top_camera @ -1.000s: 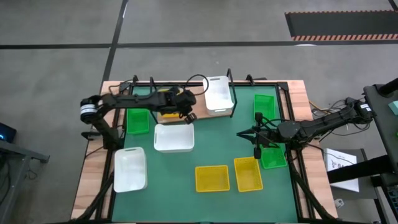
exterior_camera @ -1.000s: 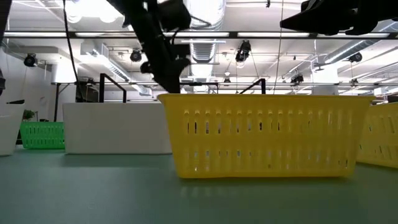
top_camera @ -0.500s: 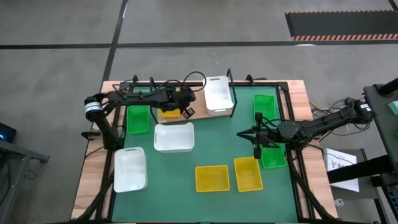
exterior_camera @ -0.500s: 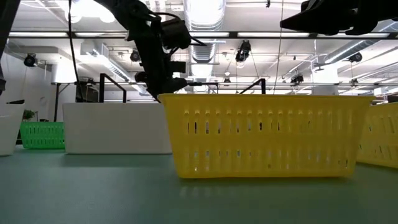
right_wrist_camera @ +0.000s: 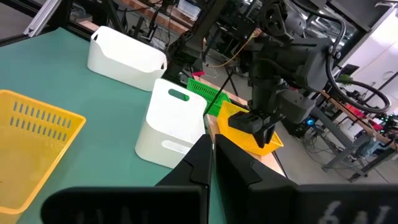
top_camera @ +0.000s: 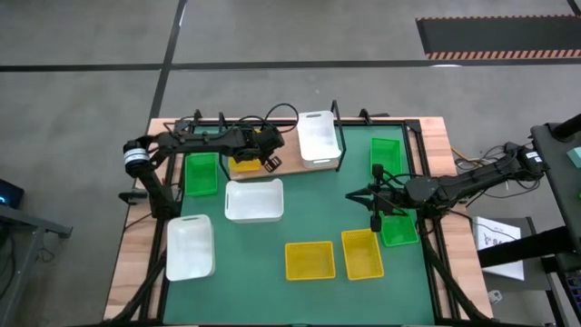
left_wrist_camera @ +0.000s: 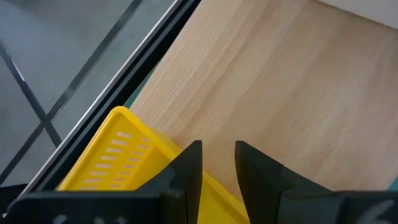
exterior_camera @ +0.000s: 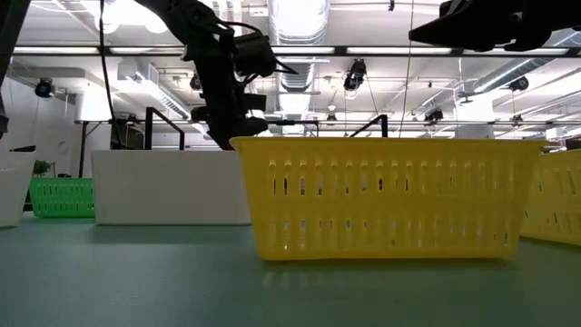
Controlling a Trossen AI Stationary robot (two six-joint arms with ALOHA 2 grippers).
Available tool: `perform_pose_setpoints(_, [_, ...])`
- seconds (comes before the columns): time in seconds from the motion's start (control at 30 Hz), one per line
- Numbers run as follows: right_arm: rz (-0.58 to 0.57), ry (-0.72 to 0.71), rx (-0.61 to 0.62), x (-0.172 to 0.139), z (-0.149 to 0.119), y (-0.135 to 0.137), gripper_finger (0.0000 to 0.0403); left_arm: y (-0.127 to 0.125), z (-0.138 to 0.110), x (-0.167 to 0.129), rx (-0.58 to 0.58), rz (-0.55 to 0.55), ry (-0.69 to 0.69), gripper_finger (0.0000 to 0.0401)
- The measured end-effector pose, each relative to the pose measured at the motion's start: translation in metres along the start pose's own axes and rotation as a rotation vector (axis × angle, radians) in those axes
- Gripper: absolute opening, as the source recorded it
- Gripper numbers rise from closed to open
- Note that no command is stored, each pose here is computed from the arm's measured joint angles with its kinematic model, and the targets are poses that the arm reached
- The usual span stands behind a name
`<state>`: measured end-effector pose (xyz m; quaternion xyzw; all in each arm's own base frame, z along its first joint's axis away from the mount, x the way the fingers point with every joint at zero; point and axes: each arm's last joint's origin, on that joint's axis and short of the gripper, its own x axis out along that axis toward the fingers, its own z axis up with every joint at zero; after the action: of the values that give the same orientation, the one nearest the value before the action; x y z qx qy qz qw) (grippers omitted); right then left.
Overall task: Stack baskets on shelf by color
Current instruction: Put the left yellow bin on the shelf, then stack the bottom white bin on the white bin on the shelf
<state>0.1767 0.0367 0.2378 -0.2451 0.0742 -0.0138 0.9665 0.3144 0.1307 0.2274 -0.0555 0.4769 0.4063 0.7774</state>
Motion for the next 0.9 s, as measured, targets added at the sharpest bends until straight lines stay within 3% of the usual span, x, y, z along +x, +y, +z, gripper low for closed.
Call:
perform_pose_setpoints(0.2, [0.000, 0.000, 0.000, 0.000, 0.000, 0.000, 0.0011, 0.000, 0.005, -0.013, 0.004, -0.020, -0.033, 0.0079])
perform_pose_setpoints(0.43, [0.000, 0.000, -0.007, 0.000, 0.000, 0.000, 0.0011, -0.016, 0.012, -0.080, 0.009, -0.224, -0.202, 0.0079])
perform_pose_setpoints(0.63, [0.000, -0.001, -0.005, 0.000, 0.000, 0.000, 0.0011, -0.052, -0.013, -0.140, 0.022, -0.413, -0.276, 0.0079])
perform_pose_setpoints(0.9, [0.000, -0.001, 0.012, 0.000, 0.000, 0.000, 0.0011, -0.099, -0.059, -0.191, -0.036, -0.628, -0.227, 0.0079])
